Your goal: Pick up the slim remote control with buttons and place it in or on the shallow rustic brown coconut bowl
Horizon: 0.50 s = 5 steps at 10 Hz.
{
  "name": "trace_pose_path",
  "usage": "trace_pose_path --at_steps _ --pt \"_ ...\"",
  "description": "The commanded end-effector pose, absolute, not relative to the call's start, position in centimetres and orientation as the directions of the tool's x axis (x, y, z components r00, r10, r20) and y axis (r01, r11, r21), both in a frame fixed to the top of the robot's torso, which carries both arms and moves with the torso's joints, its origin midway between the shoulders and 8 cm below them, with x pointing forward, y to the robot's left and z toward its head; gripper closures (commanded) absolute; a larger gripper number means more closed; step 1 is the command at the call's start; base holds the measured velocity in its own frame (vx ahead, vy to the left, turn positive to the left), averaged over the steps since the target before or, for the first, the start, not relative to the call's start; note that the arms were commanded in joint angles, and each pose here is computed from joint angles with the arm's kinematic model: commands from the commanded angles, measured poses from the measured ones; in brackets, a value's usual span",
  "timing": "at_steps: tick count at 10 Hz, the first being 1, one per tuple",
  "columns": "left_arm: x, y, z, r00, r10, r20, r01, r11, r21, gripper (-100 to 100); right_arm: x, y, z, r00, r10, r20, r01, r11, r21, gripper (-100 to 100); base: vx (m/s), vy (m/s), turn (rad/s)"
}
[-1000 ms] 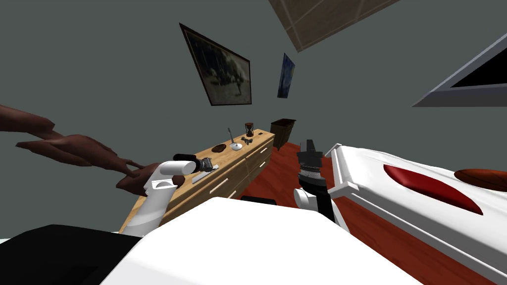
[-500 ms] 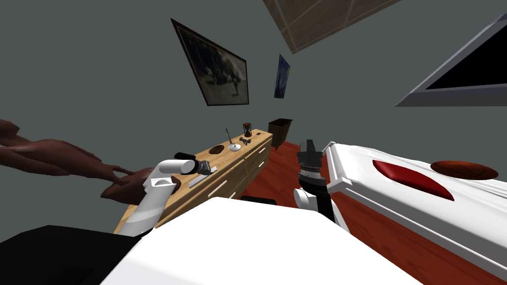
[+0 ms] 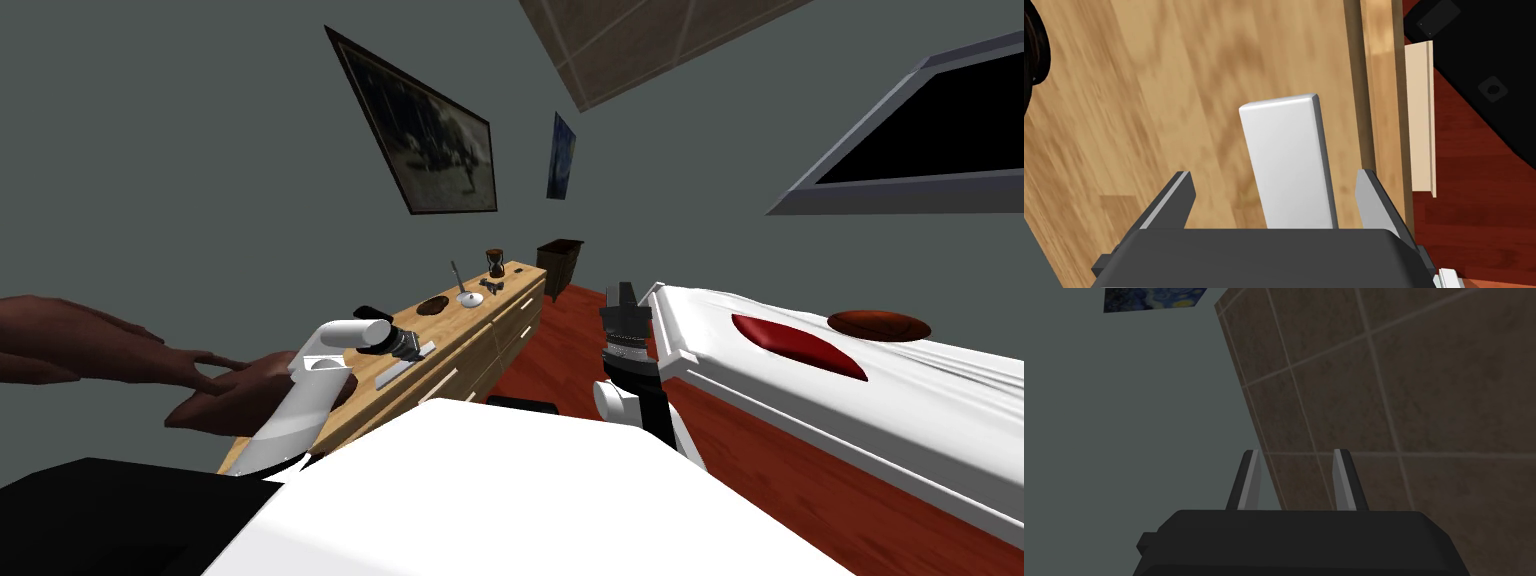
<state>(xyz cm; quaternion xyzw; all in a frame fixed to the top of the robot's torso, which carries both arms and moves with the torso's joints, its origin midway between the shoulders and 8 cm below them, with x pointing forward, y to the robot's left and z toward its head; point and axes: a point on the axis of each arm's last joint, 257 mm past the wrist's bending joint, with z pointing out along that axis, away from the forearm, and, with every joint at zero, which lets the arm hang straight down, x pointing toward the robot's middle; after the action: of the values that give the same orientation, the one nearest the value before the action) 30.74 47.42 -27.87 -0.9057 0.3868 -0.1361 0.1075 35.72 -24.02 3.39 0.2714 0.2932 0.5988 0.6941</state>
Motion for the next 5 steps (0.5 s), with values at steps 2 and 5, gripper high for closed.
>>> trace_pose_path --at_steps 2,5 --pt "28.9 47.8 -28.4 0.696 -0.708 0.124 -0.675 -0.703 -0.225 -100 35.7 -24.0 3.4 0.111 0.990 -0.082 -0.672 0.136 0.728 0 0.000 0.044 -0.078" --pt "27.1 47.8 -28.9 0.715 -0.694 0.082 -0.678 -0.718 -0.159 -100 35.7 -24.0 3.4 0.111 0.990 -0.082 -0.672 0.136 0.728 0 -0.001 0.036 -0.064"
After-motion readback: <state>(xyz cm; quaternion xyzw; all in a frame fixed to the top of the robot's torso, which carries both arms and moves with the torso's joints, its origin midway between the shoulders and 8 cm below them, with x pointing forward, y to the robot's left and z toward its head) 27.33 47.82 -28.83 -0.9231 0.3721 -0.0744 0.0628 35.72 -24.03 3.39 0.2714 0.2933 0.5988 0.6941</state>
